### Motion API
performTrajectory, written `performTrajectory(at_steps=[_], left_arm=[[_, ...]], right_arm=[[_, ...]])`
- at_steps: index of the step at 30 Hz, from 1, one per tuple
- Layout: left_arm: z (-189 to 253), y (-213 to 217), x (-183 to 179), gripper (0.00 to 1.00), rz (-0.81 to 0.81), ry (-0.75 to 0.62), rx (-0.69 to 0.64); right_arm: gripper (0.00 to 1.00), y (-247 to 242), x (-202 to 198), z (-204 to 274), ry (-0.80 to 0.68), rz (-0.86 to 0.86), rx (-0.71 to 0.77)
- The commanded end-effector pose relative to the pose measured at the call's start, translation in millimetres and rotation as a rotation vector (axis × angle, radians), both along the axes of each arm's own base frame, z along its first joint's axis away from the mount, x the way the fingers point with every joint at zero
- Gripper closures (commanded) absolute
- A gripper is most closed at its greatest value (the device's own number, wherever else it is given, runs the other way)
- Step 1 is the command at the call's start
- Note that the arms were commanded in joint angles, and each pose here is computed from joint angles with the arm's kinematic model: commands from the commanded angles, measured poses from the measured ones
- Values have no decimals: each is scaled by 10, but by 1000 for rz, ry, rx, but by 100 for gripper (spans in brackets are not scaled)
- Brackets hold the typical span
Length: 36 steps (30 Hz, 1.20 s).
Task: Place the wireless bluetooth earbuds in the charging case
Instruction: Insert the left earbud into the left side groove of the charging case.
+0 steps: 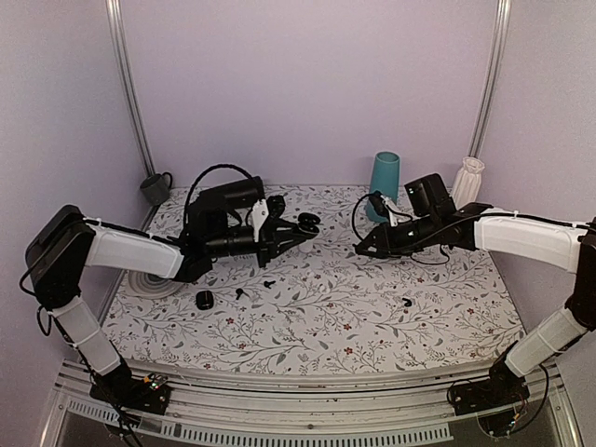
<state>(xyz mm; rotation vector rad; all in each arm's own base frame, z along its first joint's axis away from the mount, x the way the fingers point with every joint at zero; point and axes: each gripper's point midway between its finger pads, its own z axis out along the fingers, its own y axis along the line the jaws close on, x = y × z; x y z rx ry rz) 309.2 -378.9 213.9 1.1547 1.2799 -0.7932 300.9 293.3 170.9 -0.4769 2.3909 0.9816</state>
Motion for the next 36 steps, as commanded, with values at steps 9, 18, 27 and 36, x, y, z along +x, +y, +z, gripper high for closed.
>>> performTrajectory(at_steps=[9, 18, 27, 36], left_arm=[[-36, -12, 124, 100, -6, -223, 31], [-87, -56, 121, 100, -35, -240, 42], [-95, -137, 23, 100, -127, -184, 32], [-185, -192, -32, 100, -195, -133, 56]], right_arm=[[85, 225, -295, 413, 64, 189, 133], [85, 312, -332, 497, 122, 231, 164], [85, 361, -323, 535, 152, 246, 170], [85, 330, -333, 560, 137, 250, 120]])
